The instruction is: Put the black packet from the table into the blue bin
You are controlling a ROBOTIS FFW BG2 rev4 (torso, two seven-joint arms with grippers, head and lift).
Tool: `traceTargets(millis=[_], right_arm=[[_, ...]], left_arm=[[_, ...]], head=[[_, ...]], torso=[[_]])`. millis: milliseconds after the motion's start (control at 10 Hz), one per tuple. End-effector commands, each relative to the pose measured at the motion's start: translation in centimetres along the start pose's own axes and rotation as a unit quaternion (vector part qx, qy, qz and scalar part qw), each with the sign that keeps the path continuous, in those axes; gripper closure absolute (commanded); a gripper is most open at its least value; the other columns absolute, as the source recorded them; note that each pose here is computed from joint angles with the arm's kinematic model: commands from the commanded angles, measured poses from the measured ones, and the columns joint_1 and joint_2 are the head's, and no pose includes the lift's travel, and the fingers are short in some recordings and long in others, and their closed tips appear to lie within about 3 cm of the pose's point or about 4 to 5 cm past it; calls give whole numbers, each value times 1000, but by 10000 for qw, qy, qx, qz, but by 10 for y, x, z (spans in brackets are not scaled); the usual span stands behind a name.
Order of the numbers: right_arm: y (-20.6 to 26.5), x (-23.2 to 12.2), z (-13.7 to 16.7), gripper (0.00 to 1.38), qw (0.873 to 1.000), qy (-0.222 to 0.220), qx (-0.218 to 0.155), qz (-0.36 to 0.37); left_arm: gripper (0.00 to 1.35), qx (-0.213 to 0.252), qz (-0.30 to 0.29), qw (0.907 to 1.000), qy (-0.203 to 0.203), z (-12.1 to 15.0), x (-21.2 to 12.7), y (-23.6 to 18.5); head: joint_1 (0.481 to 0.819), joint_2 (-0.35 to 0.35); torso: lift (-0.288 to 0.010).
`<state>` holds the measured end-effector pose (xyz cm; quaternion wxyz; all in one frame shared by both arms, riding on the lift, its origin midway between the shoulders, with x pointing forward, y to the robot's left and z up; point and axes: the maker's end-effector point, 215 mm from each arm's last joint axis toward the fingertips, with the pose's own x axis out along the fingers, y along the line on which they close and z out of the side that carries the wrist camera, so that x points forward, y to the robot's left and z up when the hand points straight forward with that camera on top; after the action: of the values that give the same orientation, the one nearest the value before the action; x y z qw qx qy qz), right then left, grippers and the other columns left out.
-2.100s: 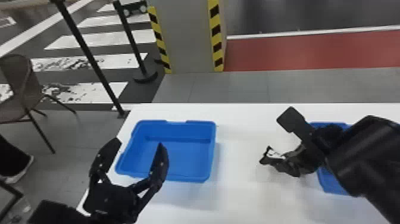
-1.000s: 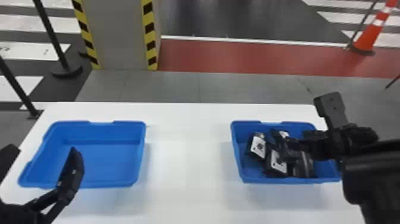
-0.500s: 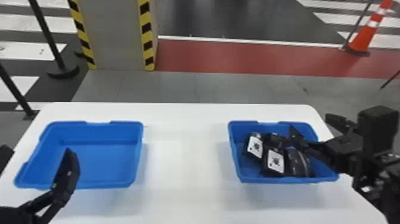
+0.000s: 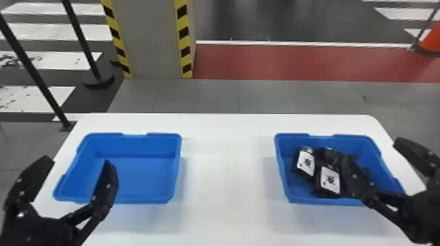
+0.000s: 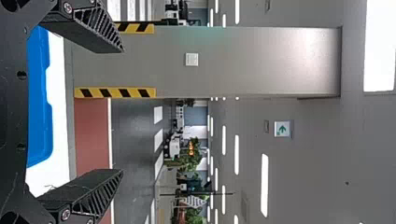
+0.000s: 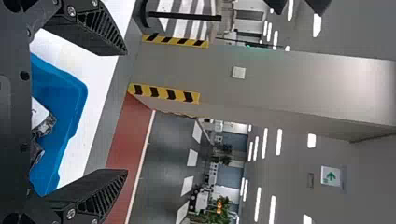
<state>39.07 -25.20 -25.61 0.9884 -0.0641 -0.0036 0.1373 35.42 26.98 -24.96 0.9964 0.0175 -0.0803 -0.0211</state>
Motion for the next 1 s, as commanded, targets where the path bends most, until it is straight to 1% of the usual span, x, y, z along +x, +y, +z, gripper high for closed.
traceTargets(millis=[0, 100, 200, 300, 500, 600, 700, 900], right_arm=[[9, -22, 6, 125, 9995, -238, 214, -49], [7, -37, 16, 125, 9990, -332, 231, -202], [4, -51, 19, 125, 9978, -386, 360, -394], [0, -56, 5, 125, 9964, -338, 611, -476], [-1, -58, -5, 125, 9945, -326, 852, -512], [-2, -60, -12, 125, 9925, -300, 1057, -542], [-3, -59, -11, 127, 9923, -316, 1063, -544], [-2, -57, -8, 127, 9934, -339, 955, -528]], left_arm=[[110, -15, 5, 10000, -2, 0, 0, 0], [110, 5, 0, 10000, -12, 1, 1, 0], [111, 4, 0, 10000, 1, 0, 0, 0], [114, 7, -6, 10000, 13, -1, 0, 0], [114, 12, -10, 10000, 15, -1, 1, -1], [114, 12, -10, 10000, 15, -1, 1, -1], [114, 16, -17, 10000, 15, -1, 1, -1], [114, 12, -3, 10000, 14, -1, 0, 0]], head=[[695, 24], [695, 31], [695, 26], [695, 21], [695, 7], [695, 2], [695, -3], [695, -5]], torso=[[-110], [-110], [-110], [-110], [-110], [-110], [-110], [-110]])
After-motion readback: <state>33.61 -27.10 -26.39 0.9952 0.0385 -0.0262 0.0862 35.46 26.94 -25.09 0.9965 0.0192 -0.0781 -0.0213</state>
